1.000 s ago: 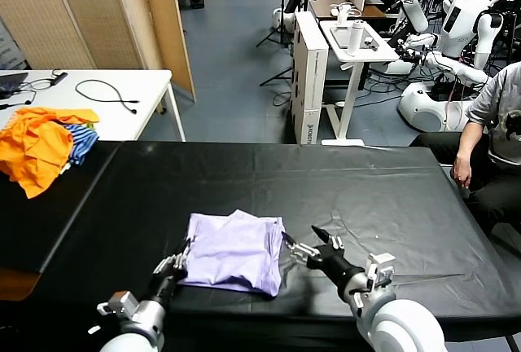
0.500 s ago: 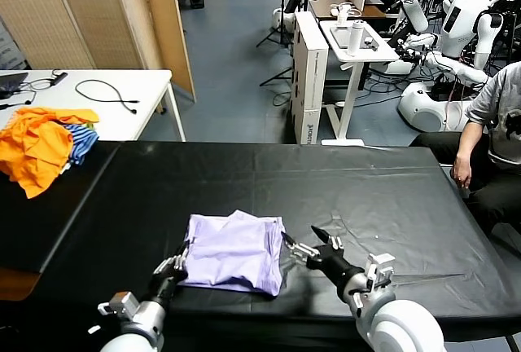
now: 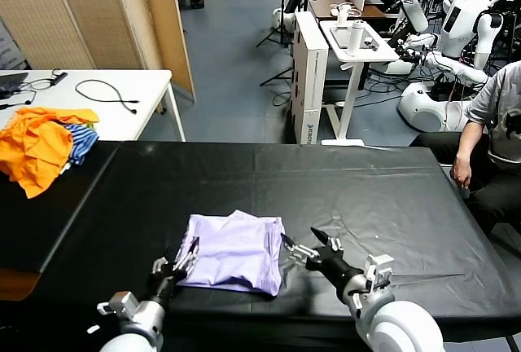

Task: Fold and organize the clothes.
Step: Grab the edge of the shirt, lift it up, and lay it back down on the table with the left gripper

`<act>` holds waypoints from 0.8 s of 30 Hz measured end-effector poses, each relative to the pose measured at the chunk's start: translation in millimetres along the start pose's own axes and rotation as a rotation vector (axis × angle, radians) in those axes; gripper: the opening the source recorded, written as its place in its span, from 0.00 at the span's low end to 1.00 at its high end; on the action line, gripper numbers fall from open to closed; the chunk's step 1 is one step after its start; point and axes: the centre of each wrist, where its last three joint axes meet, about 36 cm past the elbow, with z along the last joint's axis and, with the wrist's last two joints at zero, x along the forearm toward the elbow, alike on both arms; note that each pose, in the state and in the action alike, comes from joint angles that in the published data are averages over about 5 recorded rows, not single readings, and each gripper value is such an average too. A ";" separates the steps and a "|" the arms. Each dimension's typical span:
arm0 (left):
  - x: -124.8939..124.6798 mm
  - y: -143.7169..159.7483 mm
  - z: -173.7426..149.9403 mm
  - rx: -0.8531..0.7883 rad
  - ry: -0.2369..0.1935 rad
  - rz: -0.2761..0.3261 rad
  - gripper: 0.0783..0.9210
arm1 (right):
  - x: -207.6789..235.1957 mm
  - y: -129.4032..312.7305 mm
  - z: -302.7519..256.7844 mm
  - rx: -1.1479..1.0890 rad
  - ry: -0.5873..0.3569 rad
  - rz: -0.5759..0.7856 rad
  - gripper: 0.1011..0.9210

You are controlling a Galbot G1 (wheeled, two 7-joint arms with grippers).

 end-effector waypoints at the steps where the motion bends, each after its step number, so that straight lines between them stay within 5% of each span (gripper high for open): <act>1: -0.2 -0.1 0.7 0.006 0.000 0.001 0.95 | 0.2 0.0 0.0 0.000 0.000 0.000 0.98; 5: -0.3 0.1 2.4 0.032 0.000 0.007 0.88 | 0.5 0.2 0.1 0.001 0.000 0.001 0.98; 16: 1.8 -0.5 1.5 0.057 0.006 0.032 0.14 | -0.5 0.2 1.2 -0.001 0.001 0.003 0.98; 24: 4.6 7.4 -25.2 -0.074 -0.014 -0.021 0.12 | -1.6 -0.6 3.0 -0.003 0.003 0.009 0.98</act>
